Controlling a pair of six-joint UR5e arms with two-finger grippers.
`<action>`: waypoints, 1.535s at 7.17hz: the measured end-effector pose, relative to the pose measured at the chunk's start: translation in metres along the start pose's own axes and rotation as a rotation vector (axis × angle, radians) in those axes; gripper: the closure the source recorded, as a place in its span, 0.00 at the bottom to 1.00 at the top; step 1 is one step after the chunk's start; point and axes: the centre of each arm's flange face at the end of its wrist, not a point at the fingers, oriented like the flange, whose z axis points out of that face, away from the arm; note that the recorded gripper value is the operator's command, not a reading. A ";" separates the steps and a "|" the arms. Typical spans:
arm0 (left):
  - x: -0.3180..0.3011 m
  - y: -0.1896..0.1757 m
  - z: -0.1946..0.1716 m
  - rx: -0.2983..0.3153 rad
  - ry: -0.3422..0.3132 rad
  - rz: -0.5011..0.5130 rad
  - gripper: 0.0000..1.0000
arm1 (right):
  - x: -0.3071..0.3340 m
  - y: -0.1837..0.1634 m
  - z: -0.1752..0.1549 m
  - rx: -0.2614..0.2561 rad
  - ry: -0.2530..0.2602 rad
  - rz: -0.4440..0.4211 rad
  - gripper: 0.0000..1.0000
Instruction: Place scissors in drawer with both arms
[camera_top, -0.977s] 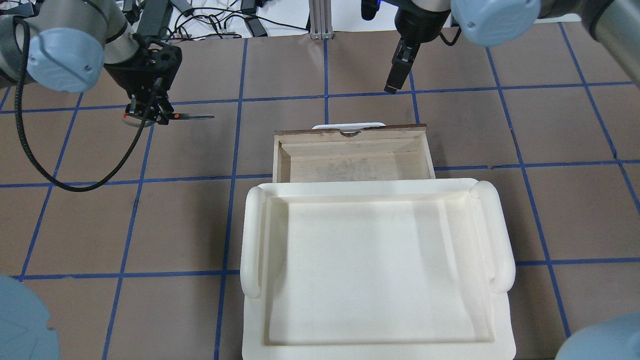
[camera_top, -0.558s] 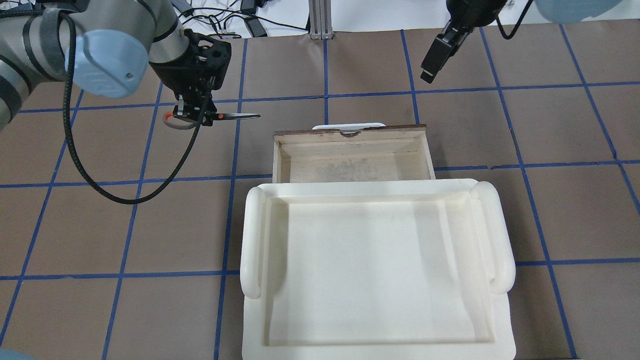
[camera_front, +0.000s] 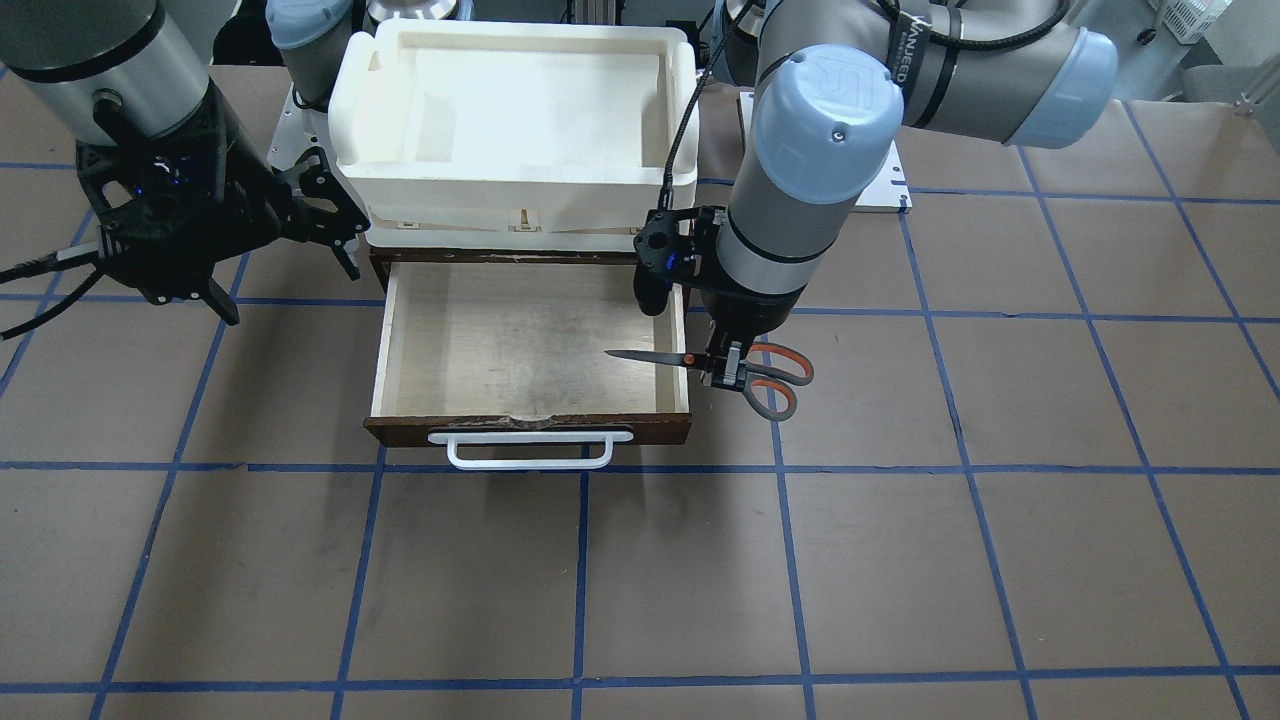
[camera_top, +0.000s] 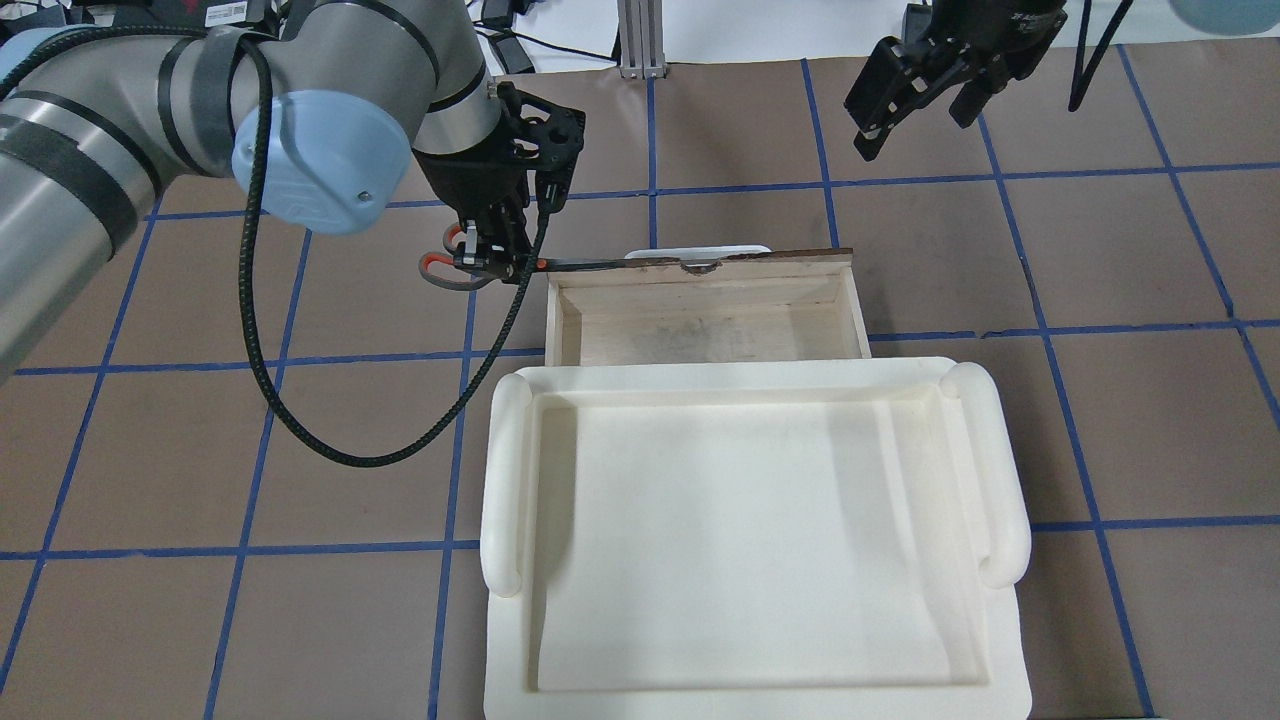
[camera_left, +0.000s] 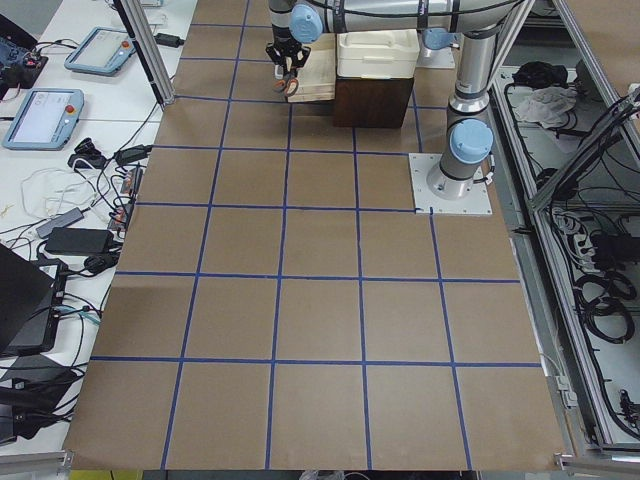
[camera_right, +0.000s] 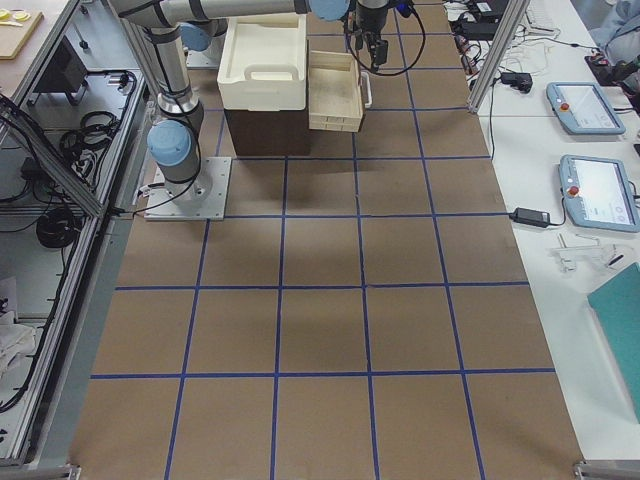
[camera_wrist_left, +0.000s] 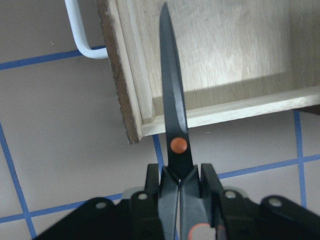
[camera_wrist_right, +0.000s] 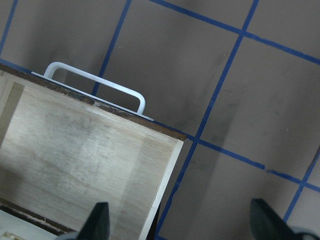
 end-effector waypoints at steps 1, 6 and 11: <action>0.004 -0.024 0.008 0.004 0.008 0.012 1.00 | -0.002 0.012 -0.005 -0.016 0.026 0.047 0.00; 0.022 -0.099 0.032 0.002 0.019 0.070 1.00 | -0.013 0.035 -0.009 -0.044 0.051 0.215 0.00; 0.018 -0.118 0.070 -0.010 0.068 0.076 0.58 | -0.009 0.036 -0.005 -0.064 0.083 0.247 0.00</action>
